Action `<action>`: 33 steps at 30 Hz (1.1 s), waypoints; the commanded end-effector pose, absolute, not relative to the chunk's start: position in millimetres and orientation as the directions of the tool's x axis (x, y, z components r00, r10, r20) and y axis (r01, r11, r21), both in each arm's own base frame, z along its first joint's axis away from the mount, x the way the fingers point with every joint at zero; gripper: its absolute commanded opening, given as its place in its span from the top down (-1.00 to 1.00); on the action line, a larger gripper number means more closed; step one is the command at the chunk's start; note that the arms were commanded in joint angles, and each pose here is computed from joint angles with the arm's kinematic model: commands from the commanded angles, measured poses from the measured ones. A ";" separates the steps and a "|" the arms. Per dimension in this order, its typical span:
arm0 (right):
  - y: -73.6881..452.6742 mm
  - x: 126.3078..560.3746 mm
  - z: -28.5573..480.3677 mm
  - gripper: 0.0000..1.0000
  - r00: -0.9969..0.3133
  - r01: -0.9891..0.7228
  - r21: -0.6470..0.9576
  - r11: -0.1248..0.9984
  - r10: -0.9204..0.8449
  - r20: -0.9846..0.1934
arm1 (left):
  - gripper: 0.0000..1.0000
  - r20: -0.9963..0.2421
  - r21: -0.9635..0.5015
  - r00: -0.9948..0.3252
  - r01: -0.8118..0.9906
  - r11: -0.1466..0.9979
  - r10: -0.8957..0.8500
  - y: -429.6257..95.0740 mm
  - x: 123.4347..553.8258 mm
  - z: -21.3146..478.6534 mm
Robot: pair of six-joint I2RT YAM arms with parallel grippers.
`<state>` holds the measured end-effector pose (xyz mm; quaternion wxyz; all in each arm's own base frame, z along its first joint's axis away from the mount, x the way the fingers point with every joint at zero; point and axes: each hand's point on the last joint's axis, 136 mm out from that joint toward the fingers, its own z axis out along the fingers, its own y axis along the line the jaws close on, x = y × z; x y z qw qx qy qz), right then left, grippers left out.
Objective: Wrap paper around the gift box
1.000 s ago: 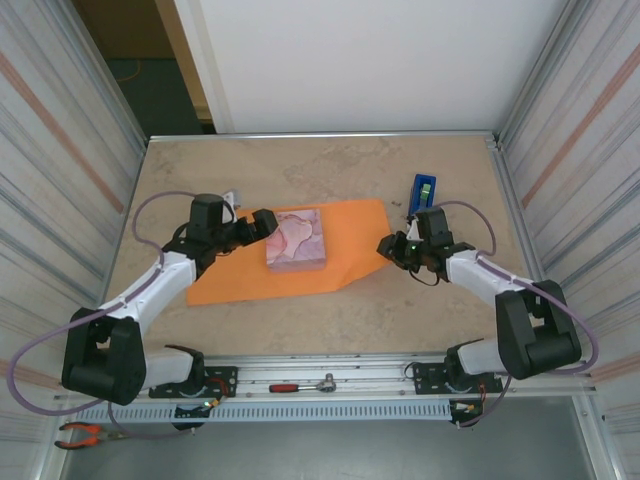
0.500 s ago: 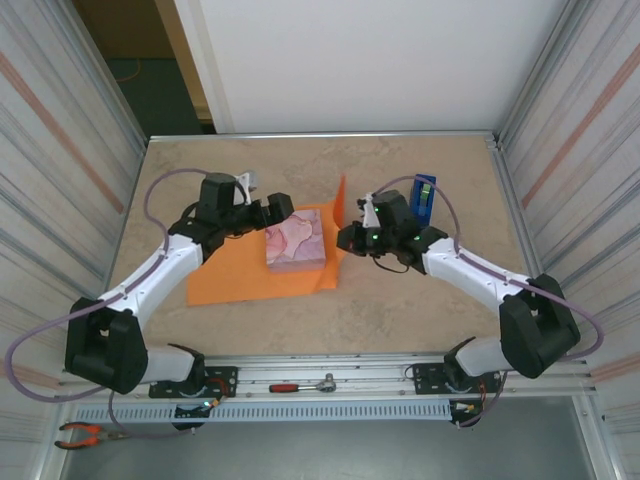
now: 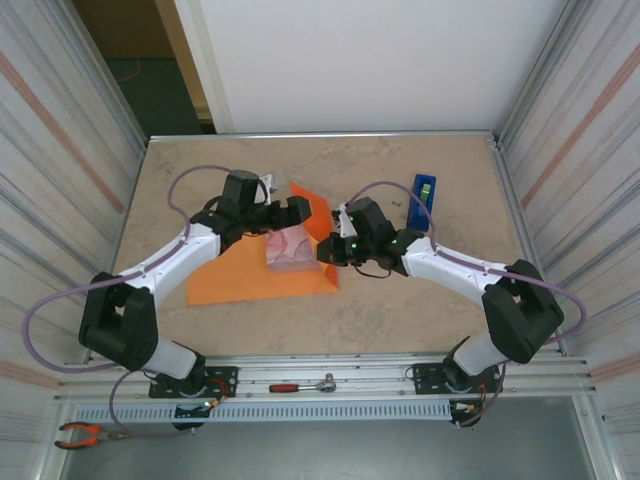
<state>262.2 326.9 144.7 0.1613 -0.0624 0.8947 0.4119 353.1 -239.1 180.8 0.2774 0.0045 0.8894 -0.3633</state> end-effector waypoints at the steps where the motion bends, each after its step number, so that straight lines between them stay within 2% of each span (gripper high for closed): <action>1: 340.0 266.4 163.3 1.00 -0.932 -0.268 0.741 0.616 0.028 -0.361 | -0.82 -0.497 -0.663 -0.847 0.228 0.713 -0.191 -249.3 358.0 184.6; 10: 341.7 265.2 165.2 1.00 -0.931 -0.272 0.742 0.613 0.028 -0.365 | -0.09 -0.464 -0.707 -0.867 0.242 0.665 -0.178 -265.3 365.4 169.8; 12: 342.1 265.8 164.9 1.00 -0.932 -0.270 0.744 0.612 0.030 -0.362 | 0.24 -0.454 -0.717 -0.874 0.243 0.653 -0.173 -269.3 365.5 165.9; 15: 342.8 265.5 166.0 0.97 -0.932 -0.270 0.746 0.608 0.030 -0.362 | 0.95 -0.444 -0.723 -0.882 0.245 0.646 -0.161 -271.6 365.2 161.5; 18: 337.8 266.3 170.5 0.29 -0.929 -0.271 0.740 0.616 0.034 -0.368 | 1.00 -0.444 -0.711 -0.883 0.246 0.658 -0.150 -264.5 364.5 159.6; 21: 322.5 273.3 177.3 0.04 -0.921 -0.260 0.736 0.625 0.067 -0.383 | 1.00 -0.451 -0.699 -0.878 0.237 0.674 -0.159 -248.8 363.4 159.2; 28: 295.8 304.8 176.9 -0.02 -0.919 -0.202 0.750 0.629 0.143 -0.367 | 1.00 -0.471 -0.646 -0.867 0.216 0.732 -0.160 -222.6 355.2 149.0; 33: 309.1 323.6 165.9 0.09 -0.931 -0.188 0.763 0.618 0.134 -0.338 | 1.00 -0.476 -0.616 -0.864 0.194 0.763 -0.165 -213.8 353.4 138.1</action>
